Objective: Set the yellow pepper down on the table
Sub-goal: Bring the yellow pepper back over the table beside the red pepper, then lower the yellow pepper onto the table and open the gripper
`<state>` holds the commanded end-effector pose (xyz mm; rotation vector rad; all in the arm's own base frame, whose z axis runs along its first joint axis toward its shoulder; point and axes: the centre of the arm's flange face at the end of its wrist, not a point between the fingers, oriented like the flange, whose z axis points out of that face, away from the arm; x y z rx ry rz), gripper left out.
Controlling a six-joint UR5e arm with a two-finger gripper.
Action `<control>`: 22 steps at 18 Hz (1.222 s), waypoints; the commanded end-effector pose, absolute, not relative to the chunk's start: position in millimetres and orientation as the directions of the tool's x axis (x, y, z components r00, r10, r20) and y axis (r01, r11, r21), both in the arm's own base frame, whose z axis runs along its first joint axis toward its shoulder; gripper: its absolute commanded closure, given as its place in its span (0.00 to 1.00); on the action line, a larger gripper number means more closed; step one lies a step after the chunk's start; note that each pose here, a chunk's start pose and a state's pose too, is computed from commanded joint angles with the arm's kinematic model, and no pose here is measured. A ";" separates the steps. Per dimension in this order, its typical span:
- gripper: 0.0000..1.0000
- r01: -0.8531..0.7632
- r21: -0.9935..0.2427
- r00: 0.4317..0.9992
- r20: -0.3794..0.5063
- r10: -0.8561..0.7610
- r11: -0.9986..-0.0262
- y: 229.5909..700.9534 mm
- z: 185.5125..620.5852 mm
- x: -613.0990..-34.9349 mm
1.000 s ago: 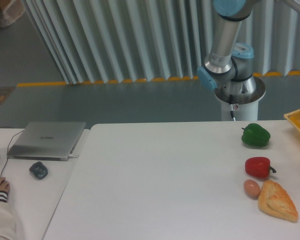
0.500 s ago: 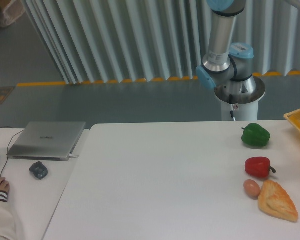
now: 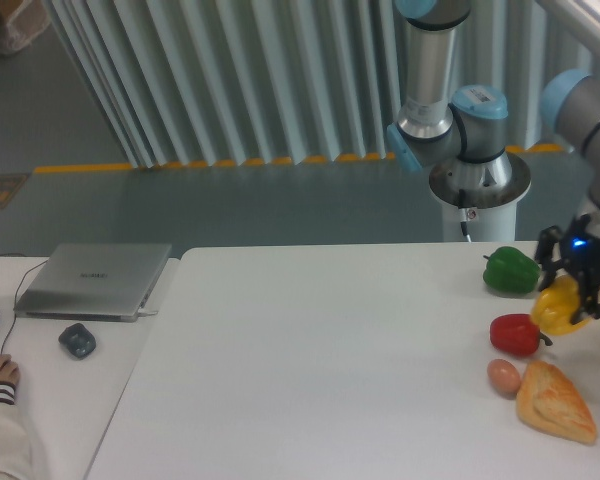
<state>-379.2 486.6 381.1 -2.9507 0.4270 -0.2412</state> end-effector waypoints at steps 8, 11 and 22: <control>0.62 -0.041 -0.285 0.993 0.095 -0.070 -0.958 571.1 361.9 -320.9; 0.63 -0.062 -0.214 0.995 0.060 -0.077 -0.975 575.0 342.6 -321.4; 0.34 -0.081 -0.112 0.997 -0.002 -0.081 -0.990 581.3 315.3 -326.8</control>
